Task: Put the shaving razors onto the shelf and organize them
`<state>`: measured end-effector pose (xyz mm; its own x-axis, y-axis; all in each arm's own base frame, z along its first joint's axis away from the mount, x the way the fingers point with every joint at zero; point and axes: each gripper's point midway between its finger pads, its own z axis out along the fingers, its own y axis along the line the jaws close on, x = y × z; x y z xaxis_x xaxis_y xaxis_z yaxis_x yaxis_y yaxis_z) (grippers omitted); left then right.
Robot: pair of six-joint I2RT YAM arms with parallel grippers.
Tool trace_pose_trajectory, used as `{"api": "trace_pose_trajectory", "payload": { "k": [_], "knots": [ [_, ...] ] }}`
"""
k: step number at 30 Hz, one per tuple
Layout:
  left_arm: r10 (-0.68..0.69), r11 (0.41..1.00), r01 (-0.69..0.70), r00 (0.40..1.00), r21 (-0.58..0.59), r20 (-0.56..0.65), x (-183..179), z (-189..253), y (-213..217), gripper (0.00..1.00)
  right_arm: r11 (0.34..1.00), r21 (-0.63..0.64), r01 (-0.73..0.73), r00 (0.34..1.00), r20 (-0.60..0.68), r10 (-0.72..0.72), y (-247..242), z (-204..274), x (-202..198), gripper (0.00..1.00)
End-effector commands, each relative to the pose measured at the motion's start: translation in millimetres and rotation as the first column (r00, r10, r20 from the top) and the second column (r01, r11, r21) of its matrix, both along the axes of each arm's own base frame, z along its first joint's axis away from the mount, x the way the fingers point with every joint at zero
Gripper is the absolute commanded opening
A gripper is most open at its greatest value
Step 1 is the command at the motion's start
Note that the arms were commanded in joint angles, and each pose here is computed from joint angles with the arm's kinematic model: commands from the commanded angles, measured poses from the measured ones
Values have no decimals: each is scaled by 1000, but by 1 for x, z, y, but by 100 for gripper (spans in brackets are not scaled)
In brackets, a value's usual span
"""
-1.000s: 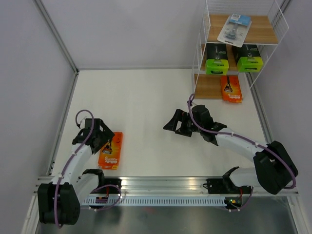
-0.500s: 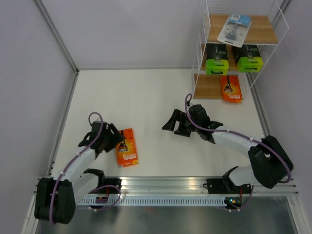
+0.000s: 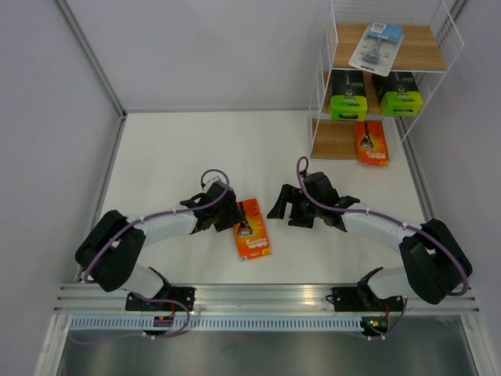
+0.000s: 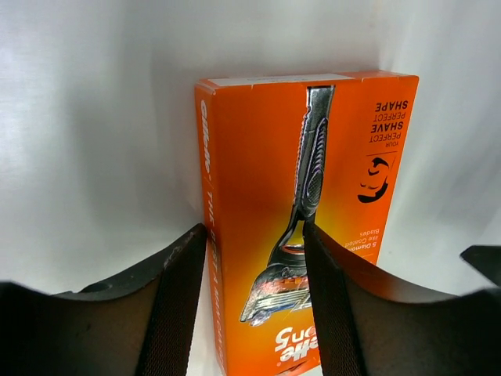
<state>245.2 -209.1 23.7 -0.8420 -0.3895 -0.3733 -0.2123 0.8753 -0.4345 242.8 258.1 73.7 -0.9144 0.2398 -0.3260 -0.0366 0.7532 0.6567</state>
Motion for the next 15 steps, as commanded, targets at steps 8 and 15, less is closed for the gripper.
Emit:
{"api": "trace_pose_trajectory", "payload": {
  "k": [8,15],
  "knots": [
    [197,969,-206,978,-139,-74,5,-5,-94,49,986,12,164,973,-166,-159,-71,-11,-45,91],
    [311,927,-327,944,-185,-113,8,-10,-123,44,976,-81,202,964,-158,-213,-95,-7,-62,85]
  ]
}}
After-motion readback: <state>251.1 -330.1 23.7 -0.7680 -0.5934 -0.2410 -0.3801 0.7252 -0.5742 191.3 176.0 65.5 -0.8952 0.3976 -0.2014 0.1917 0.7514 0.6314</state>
